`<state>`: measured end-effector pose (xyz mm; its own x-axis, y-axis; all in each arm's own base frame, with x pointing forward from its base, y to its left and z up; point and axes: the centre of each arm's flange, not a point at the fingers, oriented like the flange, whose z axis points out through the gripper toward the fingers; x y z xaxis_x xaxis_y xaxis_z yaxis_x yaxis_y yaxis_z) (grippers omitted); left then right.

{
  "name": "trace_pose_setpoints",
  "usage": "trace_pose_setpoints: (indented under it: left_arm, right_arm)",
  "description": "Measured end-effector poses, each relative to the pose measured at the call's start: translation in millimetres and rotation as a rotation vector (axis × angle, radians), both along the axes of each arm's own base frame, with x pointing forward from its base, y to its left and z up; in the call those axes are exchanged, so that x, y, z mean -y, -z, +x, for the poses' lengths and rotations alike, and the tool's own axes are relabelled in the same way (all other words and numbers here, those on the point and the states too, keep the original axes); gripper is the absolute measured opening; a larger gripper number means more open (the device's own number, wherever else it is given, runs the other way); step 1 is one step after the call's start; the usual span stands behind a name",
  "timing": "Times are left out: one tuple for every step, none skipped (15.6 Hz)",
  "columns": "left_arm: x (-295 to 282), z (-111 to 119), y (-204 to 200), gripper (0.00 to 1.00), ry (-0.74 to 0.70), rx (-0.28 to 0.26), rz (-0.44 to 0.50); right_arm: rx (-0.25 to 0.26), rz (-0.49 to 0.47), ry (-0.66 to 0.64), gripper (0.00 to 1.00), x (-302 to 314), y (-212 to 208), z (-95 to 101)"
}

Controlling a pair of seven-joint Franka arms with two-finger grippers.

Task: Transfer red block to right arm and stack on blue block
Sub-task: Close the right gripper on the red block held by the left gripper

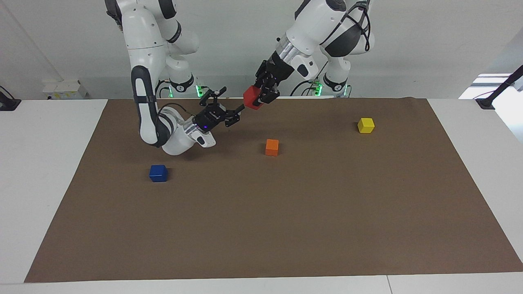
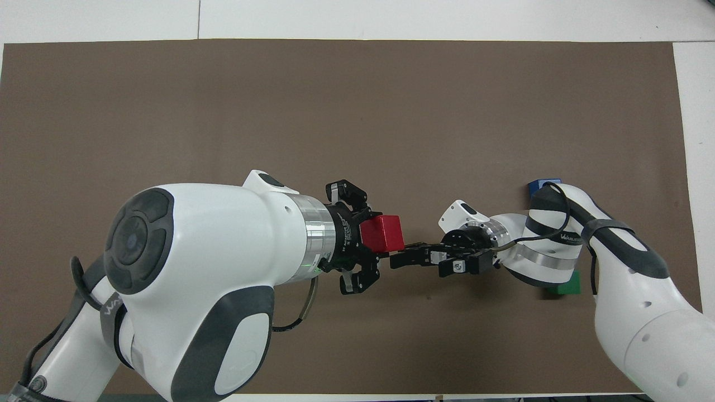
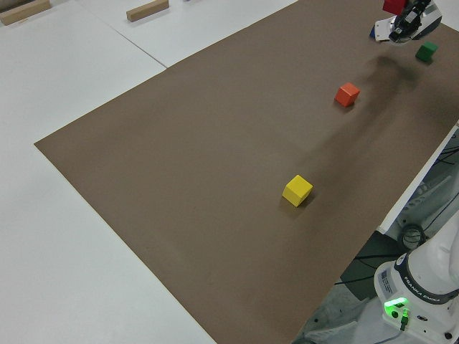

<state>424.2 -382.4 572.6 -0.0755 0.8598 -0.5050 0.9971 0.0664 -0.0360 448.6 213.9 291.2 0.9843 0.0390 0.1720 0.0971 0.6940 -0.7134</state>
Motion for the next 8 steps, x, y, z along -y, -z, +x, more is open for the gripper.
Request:
trace_pose_setpoints:
  left_arm:
    - [1,-3,2,0.55,0.002,0.001,0.004]
    - [2,-6,2,0.55,0.004,0.003,0.006]
    - [3,-7,2,0.55,0.004,0.005,0.007]
    - [2,-8,1,0.55,0.003,0.006,0.008]
    - [2,-8,2,0.55,0.003,0.006,0.009]
    - [2,-8,2,0.55,0.002,0.005,0.010]
    - [2,-9,3,0.55,0.002,0.004,0.011]
    - [2,-10,5,0.55,0.002,0.002,0.015]
  right_arm:
    - [-0.013,0.015,0.000,1.00,-8,4,-1.5]
    - [-0.022,0.027,-0.001,1.00,-14,7,-2.1]
    - [-0.027,0.034,0.004,1.00,-17,9,-1.0]
    - [-0.028,0.039,0.011,1.00,-18,10,1.4]
    - [-0.027,0.044,0.019,1.00,-18,10,4.1]
    - [-0.026,0.051,0.032,1.00,-19,8,7.0]
    - [-0.024,0.060,0.044,1.00,-20,6,9.3]
    - [-0.024,0.071,0.059,1.00,-25,4,11.4]
